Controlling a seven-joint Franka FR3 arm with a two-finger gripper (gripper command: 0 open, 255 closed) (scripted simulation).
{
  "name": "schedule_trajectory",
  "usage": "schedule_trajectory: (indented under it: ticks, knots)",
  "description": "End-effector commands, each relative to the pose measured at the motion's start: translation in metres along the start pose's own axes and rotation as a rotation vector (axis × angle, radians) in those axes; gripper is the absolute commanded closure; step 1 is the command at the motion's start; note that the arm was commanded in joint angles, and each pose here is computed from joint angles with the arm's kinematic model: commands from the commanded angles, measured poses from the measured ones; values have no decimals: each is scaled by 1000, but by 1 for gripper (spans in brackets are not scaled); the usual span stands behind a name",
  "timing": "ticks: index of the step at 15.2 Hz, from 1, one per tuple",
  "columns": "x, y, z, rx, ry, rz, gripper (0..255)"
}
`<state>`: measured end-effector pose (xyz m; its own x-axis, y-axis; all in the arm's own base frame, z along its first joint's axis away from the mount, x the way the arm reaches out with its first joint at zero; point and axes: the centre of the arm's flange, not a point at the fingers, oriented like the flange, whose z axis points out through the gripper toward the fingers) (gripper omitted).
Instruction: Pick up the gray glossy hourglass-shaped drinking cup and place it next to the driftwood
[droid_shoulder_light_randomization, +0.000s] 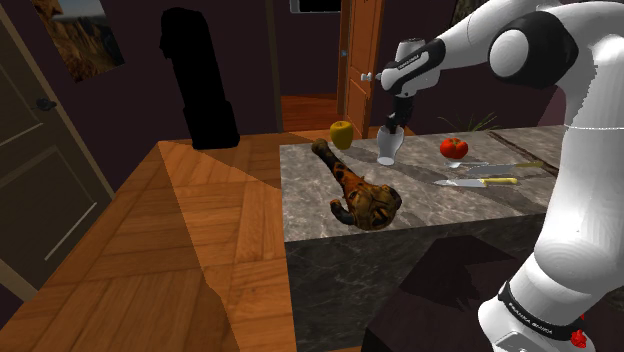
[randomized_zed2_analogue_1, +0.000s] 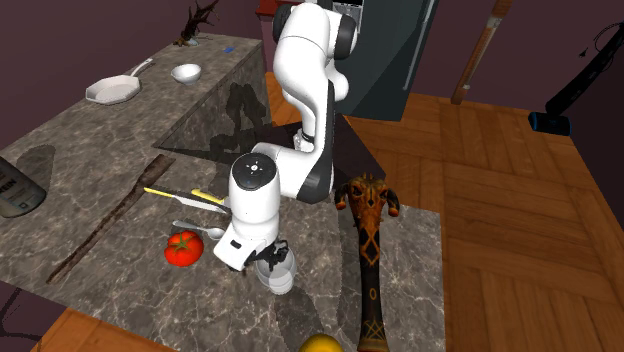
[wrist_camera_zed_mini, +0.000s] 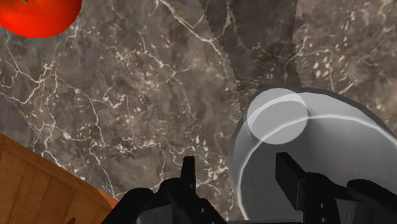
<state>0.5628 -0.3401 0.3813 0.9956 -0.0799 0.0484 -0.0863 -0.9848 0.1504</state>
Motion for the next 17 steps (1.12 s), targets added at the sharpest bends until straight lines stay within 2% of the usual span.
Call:
schedule_trajectory:
  ticks: [1, 9, 17]
  knots:
    - [0, 0, 0, 0, 0, 0, 255]
    - [0, 0, 0, 0, 0, 0, 255]
    - [2, 6, -42, 0, 0, 0, 255]
